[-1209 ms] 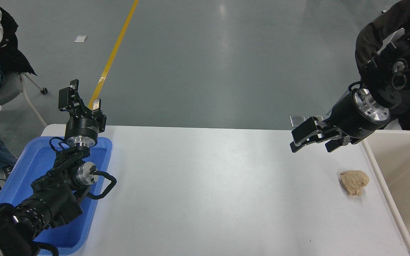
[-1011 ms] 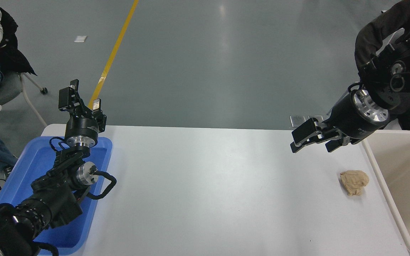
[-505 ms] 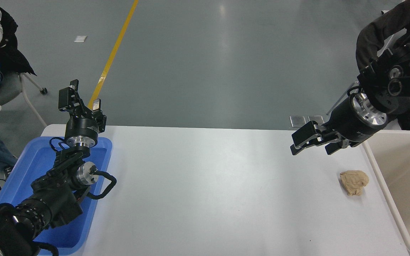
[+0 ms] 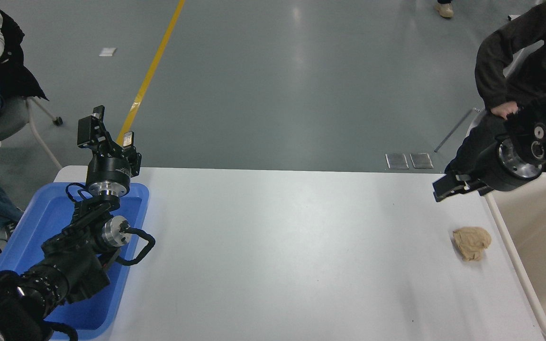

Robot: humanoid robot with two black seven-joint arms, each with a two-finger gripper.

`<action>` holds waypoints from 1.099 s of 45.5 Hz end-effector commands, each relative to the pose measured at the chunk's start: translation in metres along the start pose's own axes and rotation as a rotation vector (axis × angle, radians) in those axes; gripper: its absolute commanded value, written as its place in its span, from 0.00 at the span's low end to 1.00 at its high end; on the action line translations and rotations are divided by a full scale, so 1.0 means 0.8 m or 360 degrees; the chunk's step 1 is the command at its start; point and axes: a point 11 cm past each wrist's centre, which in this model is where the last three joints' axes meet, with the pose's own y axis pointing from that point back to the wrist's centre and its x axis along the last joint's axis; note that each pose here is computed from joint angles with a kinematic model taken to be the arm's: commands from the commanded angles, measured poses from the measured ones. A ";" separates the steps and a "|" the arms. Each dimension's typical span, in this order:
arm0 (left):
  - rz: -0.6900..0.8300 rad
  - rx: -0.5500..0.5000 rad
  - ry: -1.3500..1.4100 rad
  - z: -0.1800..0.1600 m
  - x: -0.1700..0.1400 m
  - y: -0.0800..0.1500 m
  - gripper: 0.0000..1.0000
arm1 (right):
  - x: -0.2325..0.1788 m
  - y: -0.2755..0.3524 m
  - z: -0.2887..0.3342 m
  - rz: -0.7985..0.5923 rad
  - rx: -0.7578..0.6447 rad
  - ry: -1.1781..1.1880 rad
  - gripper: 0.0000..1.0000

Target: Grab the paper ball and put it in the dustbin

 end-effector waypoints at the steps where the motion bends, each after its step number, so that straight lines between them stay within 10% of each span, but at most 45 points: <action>1: -0.0001 -0.0002 0.0000 0.001 -0.001 -0.001 1.00 | -0.033 -0.045 0.077 0.0030 -0.0245 -0.0035 1.00; 50: -0.0001 -0.0002 0.0000 0.001 -0.001 -0.001 0.99 | -0.099 -0.153 0.009 0.0123 -0.0016 -0.0195 0.99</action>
